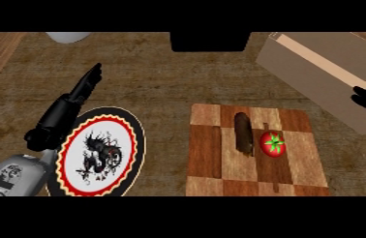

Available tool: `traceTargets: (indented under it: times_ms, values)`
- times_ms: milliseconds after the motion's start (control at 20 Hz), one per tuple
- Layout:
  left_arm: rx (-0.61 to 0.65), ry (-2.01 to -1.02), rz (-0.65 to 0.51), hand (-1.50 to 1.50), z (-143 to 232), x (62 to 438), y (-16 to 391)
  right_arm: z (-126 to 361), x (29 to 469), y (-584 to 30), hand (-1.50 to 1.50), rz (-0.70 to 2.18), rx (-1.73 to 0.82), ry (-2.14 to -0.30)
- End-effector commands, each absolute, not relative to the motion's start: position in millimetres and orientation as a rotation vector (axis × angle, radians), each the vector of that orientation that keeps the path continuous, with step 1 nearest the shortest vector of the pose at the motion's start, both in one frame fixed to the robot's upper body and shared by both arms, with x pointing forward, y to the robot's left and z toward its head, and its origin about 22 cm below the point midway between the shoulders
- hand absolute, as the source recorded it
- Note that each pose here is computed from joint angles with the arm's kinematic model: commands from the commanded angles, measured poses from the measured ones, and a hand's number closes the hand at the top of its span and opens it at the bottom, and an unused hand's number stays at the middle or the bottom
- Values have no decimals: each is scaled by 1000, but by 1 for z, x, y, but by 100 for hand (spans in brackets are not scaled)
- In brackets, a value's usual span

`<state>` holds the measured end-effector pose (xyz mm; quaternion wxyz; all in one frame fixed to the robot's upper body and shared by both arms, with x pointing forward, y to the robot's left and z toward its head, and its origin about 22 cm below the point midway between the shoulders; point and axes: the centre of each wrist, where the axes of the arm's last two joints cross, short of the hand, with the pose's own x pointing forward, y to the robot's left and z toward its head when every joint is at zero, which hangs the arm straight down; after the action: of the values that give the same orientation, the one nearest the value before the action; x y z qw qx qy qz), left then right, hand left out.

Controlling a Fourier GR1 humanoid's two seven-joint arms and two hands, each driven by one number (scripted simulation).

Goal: Pick the tomato from the cutting board and place it in the cardboard box

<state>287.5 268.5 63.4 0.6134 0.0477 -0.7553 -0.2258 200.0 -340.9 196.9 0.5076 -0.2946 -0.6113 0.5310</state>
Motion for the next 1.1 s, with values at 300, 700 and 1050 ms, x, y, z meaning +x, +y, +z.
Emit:
traceTargets:
  times_ms: [300, 700, 1050]
  values:
    - [79, -1751, -562, 0, 60, 292, 250, 205, 184, -259, -150, 1452, -817, -1153]
    - [72, -1759, -544, 0, 59, 278, 264, 187, 204, -215, -150, 1446, -777, -1038]
    - [99, -1754, -533, 0, 73, 290, 264, 161, 208, -194, -150, 1447, -864, -991]
